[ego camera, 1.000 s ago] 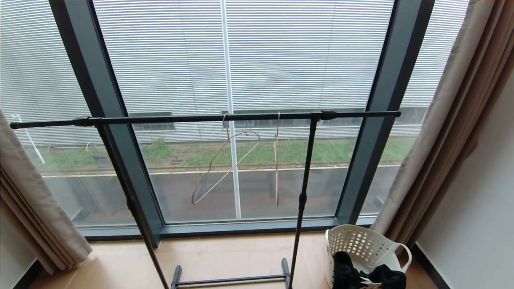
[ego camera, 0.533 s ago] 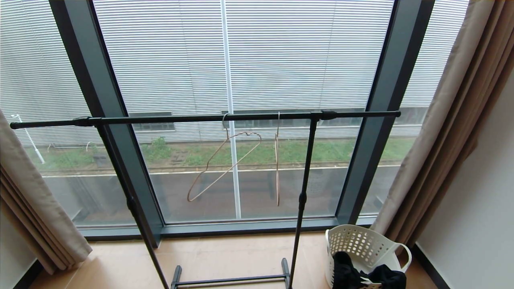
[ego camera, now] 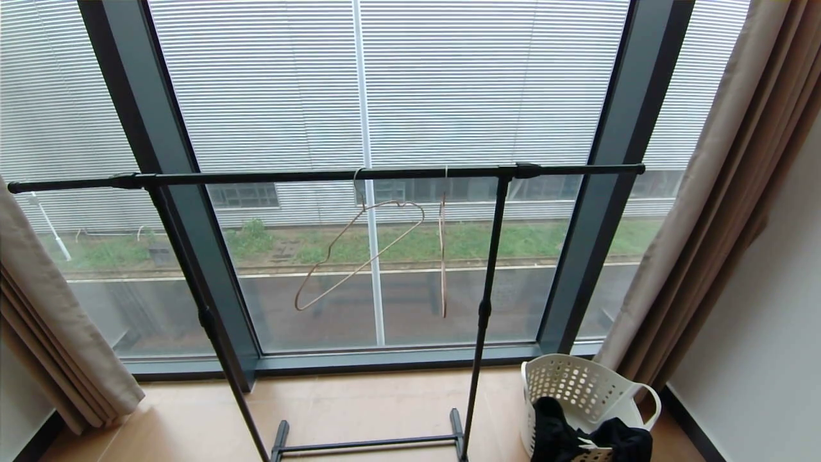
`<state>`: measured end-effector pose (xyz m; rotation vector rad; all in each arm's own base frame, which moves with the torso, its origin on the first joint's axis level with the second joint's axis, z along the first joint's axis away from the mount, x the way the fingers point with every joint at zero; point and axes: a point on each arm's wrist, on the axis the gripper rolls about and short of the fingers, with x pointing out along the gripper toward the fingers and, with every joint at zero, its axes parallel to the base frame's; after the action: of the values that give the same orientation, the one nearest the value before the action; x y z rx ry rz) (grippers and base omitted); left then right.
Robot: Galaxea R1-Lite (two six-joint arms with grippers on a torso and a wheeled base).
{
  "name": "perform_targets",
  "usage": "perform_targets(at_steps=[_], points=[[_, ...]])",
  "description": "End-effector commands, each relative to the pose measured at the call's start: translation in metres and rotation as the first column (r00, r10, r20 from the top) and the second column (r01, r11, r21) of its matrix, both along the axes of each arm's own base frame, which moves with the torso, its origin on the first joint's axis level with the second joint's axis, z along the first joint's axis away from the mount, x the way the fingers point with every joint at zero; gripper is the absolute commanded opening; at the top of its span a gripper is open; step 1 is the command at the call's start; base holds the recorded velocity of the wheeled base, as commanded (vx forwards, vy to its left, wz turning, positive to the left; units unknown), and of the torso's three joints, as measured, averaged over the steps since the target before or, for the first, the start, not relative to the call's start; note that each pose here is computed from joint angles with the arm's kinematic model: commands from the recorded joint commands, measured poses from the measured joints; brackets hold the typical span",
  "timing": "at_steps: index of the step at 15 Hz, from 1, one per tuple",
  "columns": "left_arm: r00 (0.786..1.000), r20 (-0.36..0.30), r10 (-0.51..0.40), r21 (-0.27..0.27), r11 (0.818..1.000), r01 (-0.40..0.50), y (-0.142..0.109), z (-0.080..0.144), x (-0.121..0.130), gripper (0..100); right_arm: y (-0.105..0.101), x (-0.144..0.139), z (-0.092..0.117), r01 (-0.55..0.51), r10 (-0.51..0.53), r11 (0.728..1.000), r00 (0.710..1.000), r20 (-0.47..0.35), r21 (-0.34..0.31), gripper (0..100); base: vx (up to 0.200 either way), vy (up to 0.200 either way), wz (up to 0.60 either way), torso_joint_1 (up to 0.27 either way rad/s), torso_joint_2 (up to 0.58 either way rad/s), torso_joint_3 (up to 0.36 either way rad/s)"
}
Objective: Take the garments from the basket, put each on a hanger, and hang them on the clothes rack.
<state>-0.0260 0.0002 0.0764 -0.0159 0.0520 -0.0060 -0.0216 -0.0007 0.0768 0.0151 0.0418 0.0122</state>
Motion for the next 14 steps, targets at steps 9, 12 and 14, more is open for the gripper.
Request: perform_targets(at_steps=[9, 12, 14], points=[[1.0, -0.002, 0.0, -0.001, 1.0, 0.0, 0.0, -0.0001, 0.0001, 100, 0.0002, -0.0017, -0.0005, 0.009, -0.009, 1.0, 1.0, 0.022, 0.0, 100, 0.0, 0.0, 0.0, -0.161, 0.36, 0.199], [1.0, -0.002, 0.0, -0.002, 1.0, 0.0, 0.0, -0.0001, 0.0001, 100, 0.0002, -0.0017, -0.0005, 0.009, -0.009, 1.0, 1.0, 0.022, 0.0, 100, 0.0, 0.0, 0.0, -0.183, 0.42, 0.235], [1.0, -0.002, 0.0, -0.002, 1.0, 0.0, 0.0, -0.0001, 0.0001, 100, 0.0002, -0.0017, -0.0005, 0.009, -0.009, 1.0, 1.0, 0.022, 0.0, 100, 0.0, 0.0, 0.0, -0.229, 0.53, 0.293]])
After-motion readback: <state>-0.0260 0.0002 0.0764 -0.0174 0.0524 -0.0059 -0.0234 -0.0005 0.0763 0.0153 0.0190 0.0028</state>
